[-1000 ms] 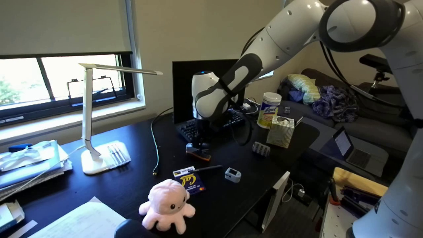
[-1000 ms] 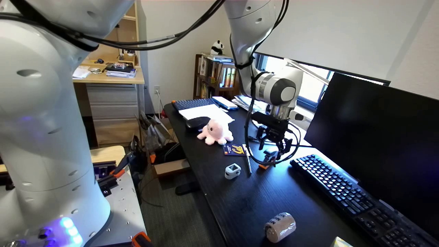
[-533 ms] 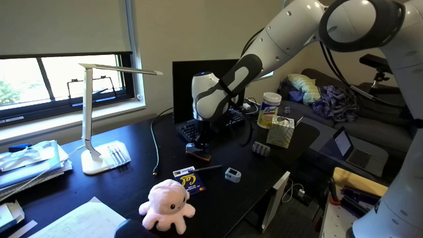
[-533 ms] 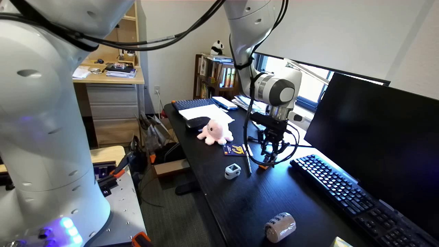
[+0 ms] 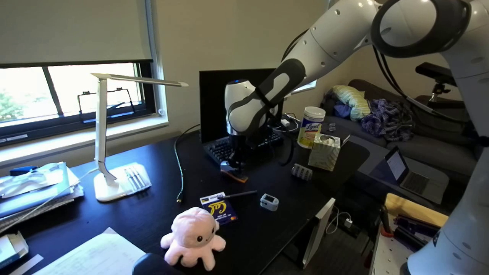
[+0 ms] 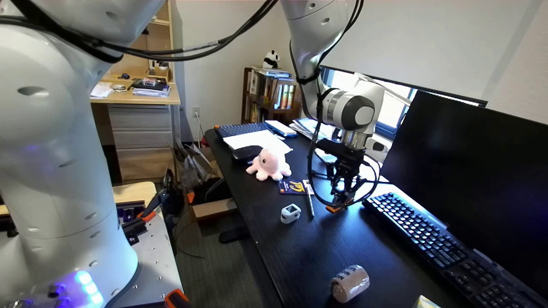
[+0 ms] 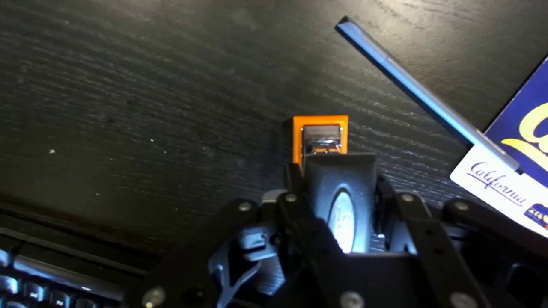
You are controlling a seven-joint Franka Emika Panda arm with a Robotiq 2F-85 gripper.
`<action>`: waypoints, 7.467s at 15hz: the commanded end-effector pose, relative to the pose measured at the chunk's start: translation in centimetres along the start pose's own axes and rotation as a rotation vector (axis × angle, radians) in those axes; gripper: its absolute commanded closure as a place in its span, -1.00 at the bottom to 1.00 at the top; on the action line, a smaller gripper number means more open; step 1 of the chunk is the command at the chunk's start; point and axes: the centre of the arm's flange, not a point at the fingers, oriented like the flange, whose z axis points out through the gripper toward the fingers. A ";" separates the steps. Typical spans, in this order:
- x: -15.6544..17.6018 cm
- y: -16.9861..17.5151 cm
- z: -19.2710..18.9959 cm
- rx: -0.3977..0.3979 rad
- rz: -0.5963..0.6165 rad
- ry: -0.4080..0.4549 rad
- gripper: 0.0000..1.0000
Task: Move the stapler to the right
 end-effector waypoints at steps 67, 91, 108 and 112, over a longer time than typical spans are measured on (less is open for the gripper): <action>-15.4 28.9 5.7 0.053 0.314 -0.096 0.76; -13.6 30.9 6.2 0.250 0.286 -0.021 0.76; -11.8 30.1 3.4 0.123 0.369 0.073 -1.00; -10.9 30.1 -2.0 0.197 0.512 0.134 -1.00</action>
